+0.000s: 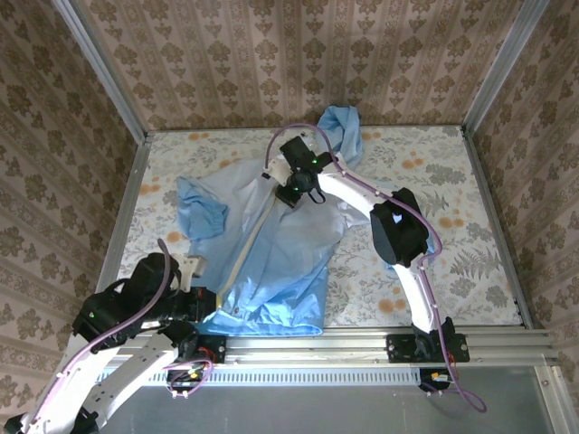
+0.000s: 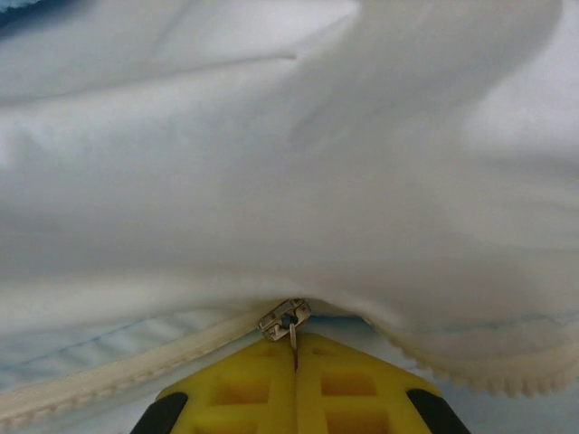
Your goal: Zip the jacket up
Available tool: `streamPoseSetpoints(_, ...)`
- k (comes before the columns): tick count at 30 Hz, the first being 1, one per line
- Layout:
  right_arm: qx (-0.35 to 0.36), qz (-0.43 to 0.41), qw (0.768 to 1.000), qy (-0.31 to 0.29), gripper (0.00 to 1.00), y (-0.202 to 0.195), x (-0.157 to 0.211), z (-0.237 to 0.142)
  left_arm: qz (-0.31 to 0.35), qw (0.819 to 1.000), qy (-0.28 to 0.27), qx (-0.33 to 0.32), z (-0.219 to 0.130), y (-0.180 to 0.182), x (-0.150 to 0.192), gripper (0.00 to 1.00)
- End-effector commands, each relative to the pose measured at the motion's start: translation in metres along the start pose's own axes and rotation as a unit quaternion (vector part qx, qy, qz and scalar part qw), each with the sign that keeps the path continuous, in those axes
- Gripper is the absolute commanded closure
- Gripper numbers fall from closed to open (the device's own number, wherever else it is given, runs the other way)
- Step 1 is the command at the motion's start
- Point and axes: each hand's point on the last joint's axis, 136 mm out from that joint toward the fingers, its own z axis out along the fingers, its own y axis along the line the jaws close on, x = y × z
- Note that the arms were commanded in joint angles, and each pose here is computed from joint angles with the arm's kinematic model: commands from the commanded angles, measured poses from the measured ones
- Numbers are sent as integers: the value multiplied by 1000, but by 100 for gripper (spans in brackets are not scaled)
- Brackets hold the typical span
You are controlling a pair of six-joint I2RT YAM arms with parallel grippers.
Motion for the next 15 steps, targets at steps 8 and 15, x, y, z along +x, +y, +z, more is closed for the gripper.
streamPoseSetpoints(8, 94, 52, 994, -24, 100, -61, -24, 10, 5, 999, -2, 38, -31, -15, 14, 100)
streamPoseSetpoints(15, 135, 77, 988, -20, 100, -92, -25, 0, 1, 999, 1, 42, -31, -12, 20, 100)
